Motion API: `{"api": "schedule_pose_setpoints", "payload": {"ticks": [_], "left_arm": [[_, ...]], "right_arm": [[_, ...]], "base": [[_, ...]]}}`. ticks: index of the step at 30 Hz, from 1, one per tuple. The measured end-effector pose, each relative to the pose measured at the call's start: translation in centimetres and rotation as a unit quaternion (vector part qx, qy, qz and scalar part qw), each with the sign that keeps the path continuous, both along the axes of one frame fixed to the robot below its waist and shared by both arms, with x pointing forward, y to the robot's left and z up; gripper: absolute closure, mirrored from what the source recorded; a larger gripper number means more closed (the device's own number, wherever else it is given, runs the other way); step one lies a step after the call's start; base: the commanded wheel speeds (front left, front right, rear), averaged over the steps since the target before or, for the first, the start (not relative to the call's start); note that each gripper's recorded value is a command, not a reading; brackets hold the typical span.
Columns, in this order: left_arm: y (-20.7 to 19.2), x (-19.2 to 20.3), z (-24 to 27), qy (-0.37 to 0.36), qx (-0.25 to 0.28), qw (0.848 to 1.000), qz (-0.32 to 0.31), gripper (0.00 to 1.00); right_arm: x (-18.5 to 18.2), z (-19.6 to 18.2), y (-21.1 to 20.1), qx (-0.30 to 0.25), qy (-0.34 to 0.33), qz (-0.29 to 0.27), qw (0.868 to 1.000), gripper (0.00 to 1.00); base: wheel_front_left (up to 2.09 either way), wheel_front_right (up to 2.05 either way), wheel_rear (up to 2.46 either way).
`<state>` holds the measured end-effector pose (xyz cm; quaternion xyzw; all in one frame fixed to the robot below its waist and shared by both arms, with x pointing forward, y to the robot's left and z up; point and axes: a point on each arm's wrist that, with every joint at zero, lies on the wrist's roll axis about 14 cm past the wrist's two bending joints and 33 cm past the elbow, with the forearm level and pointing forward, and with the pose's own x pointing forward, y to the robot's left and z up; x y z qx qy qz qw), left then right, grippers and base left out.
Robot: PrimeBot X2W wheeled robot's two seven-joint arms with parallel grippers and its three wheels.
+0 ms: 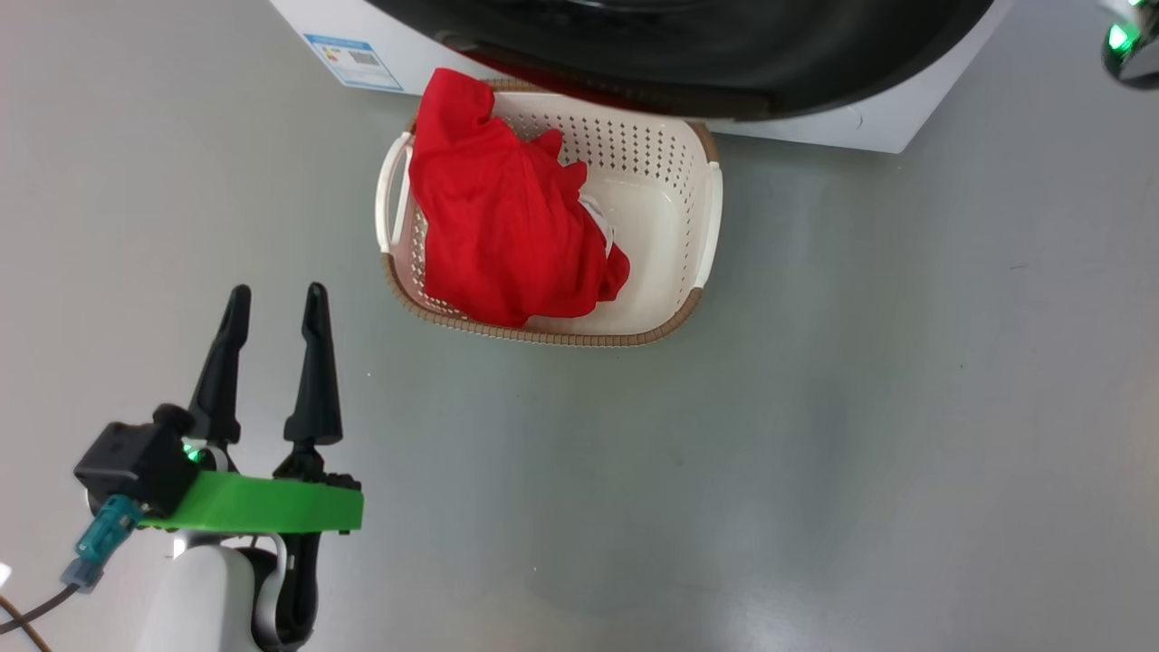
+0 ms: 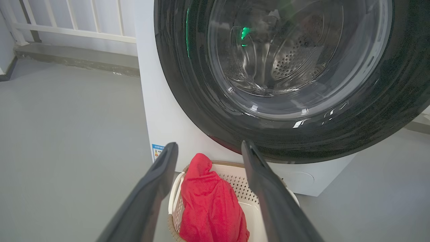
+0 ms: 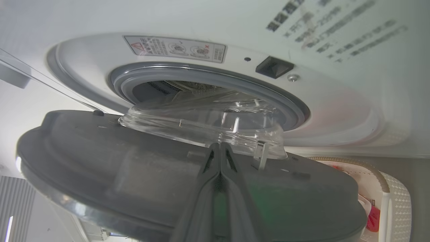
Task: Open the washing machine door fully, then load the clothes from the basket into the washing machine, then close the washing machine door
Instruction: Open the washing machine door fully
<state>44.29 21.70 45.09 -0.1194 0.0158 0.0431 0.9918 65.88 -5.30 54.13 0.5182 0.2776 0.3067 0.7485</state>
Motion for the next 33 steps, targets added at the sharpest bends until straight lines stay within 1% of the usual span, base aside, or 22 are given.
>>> {"api": "schedule_pose_setpoints", "payload": {"ticks": [4,17,27,33], "left_arm": [[0.0,0.0,0.2,-0.003,-0.001,1.0,0.0,0.0],[0.1,-0.7,0.4,-0.003,-0.003,1.0,0.004,0.0],[0.1,-0.7,0.8,-0.008,-0.004,1.0,0.004,0.0],[0.1,-0.7,0.9,-0.01,-0.004,1.0,0.003,0.0]], "right_arm": [[-0.9,-0.4,0.4,0.009,0.012,0.014,1.0,1.0],[-2.5,-0.2,1.2,0.007,0.024,0.047,0.999,1.0],[-3.1,-0.3,1.3,0.007,0.028,0.049,0.998,1.0],[-3.0,0.1,1.0,0.007,0.022,0.04,0.999,1.0]], "base": [[0.0,0.0,0.0],[0.0,0.0,0.0],[0.0,0.0,0.0],[0.0,0.0,0.0]]}}
